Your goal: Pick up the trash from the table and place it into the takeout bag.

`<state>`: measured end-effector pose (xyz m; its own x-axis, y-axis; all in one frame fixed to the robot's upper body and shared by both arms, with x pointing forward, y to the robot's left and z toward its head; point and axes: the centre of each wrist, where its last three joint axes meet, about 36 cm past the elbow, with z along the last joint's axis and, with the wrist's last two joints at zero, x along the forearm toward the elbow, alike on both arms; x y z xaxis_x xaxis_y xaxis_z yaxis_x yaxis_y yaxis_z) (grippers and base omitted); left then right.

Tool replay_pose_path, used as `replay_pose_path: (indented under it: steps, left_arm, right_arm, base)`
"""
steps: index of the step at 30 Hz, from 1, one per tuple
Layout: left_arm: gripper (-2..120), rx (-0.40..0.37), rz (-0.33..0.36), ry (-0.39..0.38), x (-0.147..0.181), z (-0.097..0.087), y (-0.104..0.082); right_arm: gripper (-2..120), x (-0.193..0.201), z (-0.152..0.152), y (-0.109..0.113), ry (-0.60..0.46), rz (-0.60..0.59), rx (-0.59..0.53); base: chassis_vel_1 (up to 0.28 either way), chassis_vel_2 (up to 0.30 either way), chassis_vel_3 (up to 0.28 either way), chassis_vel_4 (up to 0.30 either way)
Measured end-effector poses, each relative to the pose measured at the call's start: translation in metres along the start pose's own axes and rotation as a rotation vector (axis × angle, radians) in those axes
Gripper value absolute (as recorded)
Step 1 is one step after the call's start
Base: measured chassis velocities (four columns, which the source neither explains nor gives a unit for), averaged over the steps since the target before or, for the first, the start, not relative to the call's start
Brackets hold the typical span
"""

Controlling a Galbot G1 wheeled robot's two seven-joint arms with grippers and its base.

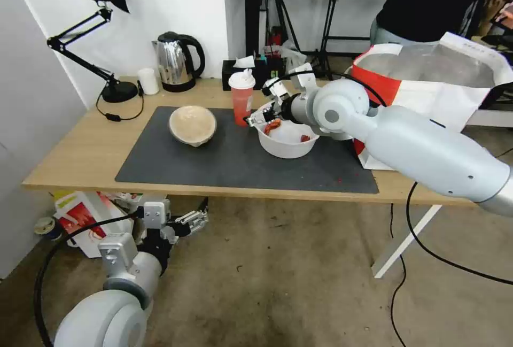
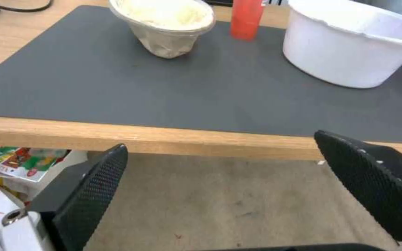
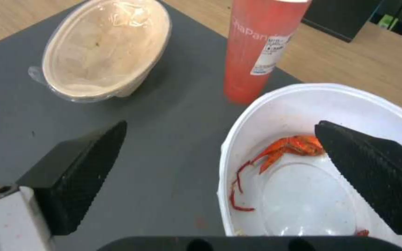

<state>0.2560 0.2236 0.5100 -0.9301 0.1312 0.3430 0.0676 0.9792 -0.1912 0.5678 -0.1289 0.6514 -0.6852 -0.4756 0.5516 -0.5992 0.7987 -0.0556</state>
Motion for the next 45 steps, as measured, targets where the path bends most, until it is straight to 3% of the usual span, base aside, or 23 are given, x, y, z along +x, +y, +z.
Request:
replay_pose_path:
  steps: [29, 45]
  left_arm:
    - [100, -0.013, -0.001, 0.009, 0.002, 0.002, -0.001]
    - [100, -0.013, -0.002, 0.008, 0.0, 0.003, -0.002]
  right_arm:
    - [100, -0.02, 0.028, 0.013, 0.079, 0.025, -0.028]
    - [100, -0.018, 0.041, 0.01, 0.109, 0.035, -0.019]
  base:
    - [0.0, 0.0, 0.0, 0.0]
    - [0.0, 0.0, 0.0, 0.0]
